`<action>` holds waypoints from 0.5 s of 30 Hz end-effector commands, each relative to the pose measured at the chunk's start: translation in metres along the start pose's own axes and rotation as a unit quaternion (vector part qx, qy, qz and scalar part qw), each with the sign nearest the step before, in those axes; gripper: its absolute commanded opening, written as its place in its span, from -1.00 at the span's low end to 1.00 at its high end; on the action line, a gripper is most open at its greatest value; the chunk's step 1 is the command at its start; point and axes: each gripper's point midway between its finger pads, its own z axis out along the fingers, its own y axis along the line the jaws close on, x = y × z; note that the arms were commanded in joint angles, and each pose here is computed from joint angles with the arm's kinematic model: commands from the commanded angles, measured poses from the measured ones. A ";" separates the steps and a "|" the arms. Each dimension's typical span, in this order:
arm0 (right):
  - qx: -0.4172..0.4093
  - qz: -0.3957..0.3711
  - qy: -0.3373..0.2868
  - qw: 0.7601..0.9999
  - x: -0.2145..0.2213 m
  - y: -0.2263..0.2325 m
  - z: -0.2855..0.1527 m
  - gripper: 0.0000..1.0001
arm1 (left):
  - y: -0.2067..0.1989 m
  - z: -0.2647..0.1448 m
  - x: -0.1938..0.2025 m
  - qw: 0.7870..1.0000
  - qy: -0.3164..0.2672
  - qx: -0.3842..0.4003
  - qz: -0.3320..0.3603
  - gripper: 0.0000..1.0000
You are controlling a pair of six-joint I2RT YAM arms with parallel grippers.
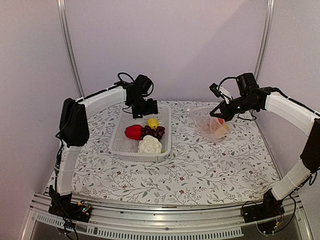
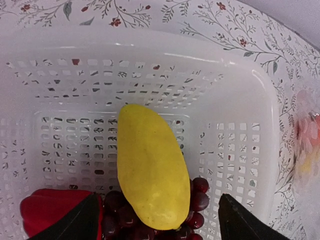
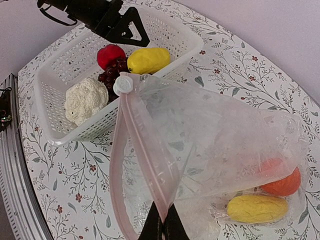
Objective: Place the food in the zip-top bag and seal the zipper
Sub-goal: Pick up the fake fruit from the bin.
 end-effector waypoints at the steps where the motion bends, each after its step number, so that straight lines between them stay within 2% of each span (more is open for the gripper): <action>1: 0.004 -0.009 -0.003 1.000 0.000 0.001 0.000 -1.00 | 0.007 0.021 0.034 0.998 0.048 -0.021 0.019 0.58; 5: 0.004 -0.009 -0.002 1.000 0.000 0.000 0.000 -1.00 | 0.002 0.034 0.032 0.999 0.047 -0.011 0.016 0.53; 11: 0.008 -0.010 -0.003 1.000 0.000 -0.001 -0.001 -1.00 | 0.008 0.056 0.043 0.997 0.078 -0.022 0.004 0.47; 15: 0.009 -0.011 -0.002 1.000 0.000 -0.001 -0.001 -1.00 | 0.005 0.056 0.045 0.996 0.083 -0.012 0.006 0.29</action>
